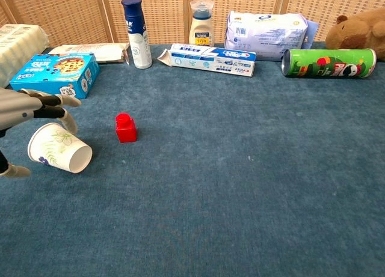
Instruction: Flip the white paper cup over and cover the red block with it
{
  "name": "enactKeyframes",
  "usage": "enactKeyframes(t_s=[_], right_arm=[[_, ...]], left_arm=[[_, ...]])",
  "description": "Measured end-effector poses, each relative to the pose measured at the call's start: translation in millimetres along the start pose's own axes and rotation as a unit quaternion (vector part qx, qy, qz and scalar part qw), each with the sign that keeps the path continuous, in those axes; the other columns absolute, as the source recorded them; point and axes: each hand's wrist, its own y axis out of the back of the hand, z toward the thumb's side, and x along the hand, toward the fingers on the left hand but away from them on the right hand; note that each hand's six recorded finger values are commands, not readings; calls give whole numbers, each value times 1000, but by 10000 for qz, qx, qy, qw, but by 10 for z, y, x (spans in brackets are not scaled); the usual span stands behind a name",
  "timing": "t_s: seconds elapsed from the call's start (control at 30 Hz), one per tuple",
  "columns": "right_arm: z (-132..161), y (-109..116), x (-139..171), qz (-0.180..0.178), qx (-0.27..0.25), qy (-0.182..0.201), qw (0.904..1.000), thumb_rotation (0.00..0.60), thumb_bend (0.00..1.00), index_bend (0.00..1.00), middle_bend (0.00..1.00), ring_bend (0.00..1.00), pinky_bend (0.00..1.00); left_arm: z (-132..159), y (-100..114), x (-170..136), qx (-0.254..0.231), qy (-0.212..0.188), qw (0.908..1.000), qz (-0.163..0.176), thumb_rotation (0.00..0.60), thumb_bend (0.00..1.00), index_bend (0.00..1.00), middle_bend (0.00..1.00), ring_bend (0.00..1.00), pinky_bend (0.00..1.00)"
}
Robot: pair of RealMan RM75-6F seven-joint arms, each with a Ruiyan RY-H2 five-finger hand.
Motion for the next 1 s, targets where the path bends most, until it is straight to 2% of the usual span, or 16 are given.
enactKeyframes(t_s=[0.13,0.4,1.0], right_arm=[[-10,2,6,-1,-3,-18,10000,600,260,384,300,232,287],[-22,10,7,-11,-5,-32,10000,600,260,384,300,232,287],[-35,10,-1,6,-9,-88,10000,600,260,384,299,233,287]], left_arm=[[33,-30,41,110,-26,9999,40,568,204,255,0,0,49],[92,-90,140,110,-35,9999,106,569,203,328,0,0,49],[122,-138,300,-32,-23,9998,204,573,203,329,0,0,49]])
